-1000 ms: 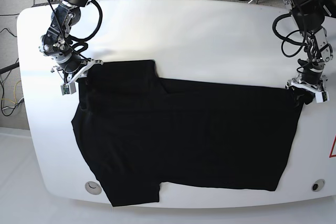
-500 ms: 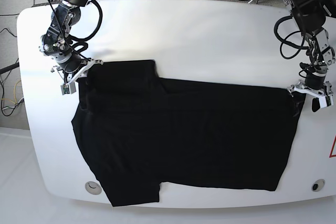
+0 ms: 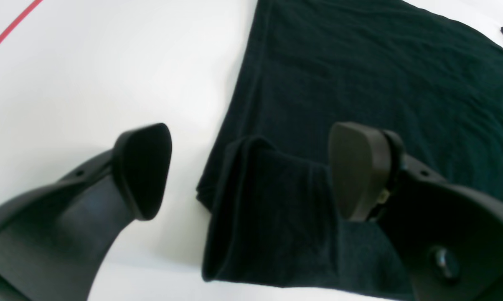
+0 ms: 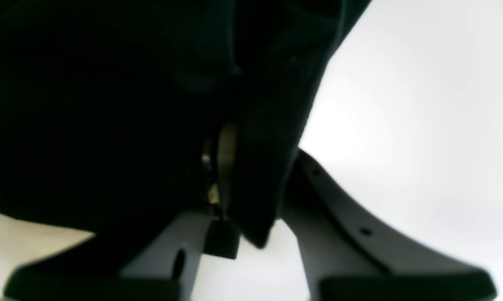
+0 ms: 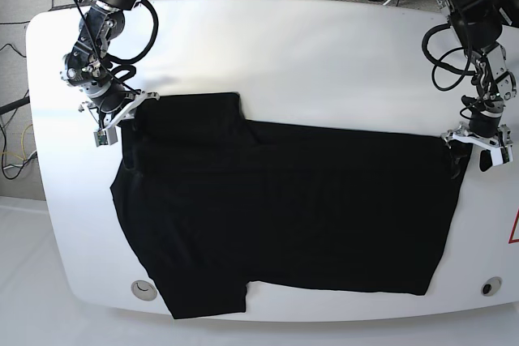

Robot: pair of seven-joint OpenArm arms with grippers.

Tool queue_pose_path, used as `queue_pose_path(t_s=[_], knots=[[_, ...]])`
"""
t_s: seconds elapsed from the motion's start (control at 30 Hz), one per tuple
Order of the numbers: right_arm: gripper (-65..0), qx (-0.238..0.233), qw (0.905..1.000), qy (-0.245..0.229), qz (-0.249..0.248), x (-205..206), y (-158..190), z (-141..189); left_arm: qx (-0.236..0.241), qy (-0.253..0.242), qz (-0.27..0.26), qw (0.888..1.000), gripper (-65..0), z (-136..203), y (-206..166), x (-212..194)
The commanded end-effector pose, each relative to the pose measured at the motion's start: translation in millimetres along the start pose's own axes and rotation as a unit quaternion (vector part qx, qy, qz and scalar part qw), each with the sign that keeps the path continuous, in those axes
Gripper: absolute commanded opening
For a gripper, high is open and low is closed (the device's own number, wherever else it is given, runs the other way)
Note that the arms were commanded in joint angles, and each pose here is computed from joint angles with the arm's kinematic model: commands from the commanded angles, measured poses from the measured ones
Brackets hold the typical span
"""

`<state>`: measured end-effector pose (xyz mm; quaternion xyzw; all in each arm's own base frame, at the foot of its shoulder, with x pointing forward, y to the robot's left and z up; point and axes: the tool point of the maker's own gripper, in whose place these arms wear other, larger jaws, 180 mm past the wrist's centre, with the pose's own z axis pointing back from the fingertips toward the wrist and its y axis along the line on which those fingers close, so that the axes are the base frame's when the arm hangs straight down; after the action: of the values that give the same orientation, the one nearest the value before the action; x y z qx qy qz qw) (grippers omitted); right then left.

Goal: Fold the T-shirt properly
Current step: 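Lift and pull the shirt edge with both grippers toward the robot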

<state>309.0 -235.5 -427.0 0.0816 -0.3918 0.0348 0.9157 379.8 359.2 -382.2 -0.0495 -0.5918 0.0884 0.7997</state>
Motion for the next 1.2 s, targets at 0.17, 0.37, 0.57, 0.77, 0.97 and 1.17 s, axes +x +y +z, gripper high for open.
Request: queue_pose_path(t_s=[0.17,0.37,0.57,0.77,0.97,1.17], knots=[[-54.5,-0.008,0.9997,0.021,0.011,-4.3,-5.3,2.0,0.004,0.007,0.005,1.000,-9.2,-20.3,2.2,5.8],[-54.5,-0.008,0.9997,0.022,0.011,-4.6,-5.3,2.1,0.023,0.027,-0.011,0.999,-9.0,-24.1,8.1,-1.6],[-54.5,-0.009,0.9997,0.021,0.012,-4.1,-5.4,2.2,0.022,0.030,-0.012,0.999,-8.8,-24.1,7.8,-3.0],[-54.5,-0.009,0.9997,0.021,0.012,-4.1,-5.4,2.2,0.020,0.036,-0.014,0.999,-9.5,-23.3,6.5,-7.1],[-54.5,-0.010,0.9996,0.023,0.013,-6.4,-5.5,4.0,-0.001,0.065,-0.035,0.997,-25.3,-21.5,-5.8,-26.3],[-54.5,-0.013,0.9996,0.015,0.020,-0.4,-6.1,7.4,-0.007,0.073,-0.041,0.996,-51.6,-20.1,-8.9,-32.2]])
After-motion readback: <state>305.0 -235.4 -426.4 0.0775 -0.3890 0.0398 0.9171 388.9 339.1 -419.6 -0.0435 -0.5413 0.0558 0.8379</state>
